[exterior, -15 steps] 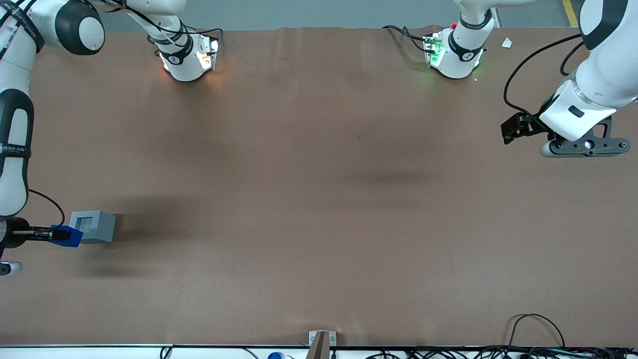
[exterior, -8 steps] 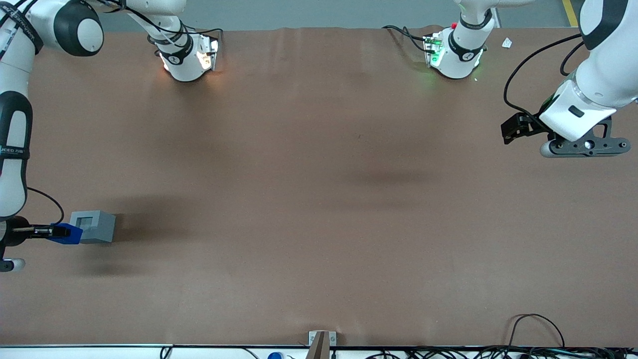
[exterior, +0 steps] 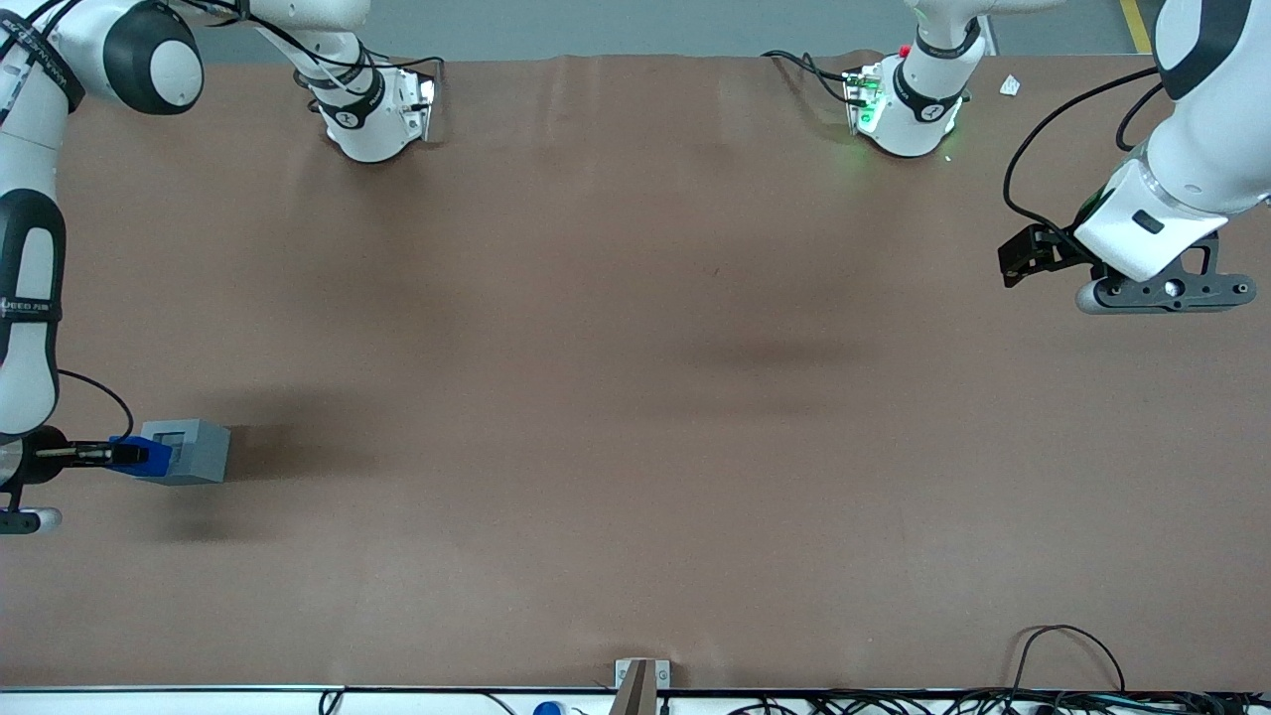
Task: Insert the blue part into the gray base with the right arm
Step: 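Lower the blue block into the gray base's opening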
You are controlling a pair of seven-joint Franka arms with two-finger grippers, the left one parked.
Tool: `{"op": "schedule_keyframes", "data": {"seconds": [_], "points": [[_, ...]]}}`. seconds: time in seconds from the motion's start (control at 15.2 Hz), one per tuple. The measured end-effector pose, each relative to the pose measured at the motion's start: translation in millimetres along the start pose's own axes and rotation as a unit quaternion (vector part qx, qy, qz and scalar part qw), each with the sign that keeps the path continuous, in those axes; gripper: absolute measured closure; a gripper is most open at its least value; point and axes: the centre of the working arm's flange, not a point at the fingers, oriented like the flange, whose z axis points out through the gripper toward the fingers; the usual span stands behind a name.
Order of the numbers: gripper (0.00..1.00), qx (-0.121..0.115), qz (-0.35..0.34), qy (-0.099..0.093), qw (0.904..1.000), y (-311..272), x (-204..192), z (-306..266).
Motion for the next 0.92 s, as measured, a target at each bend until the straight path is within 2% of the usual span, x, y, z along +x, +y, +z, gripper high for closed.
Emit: {"op": "schedule_keyframes", "data": {"seconds": [0.92], "points": [[0.48, 0.001, 0.003, -0.001, 1.0, -0.7, -2.4, -4.5]]}}
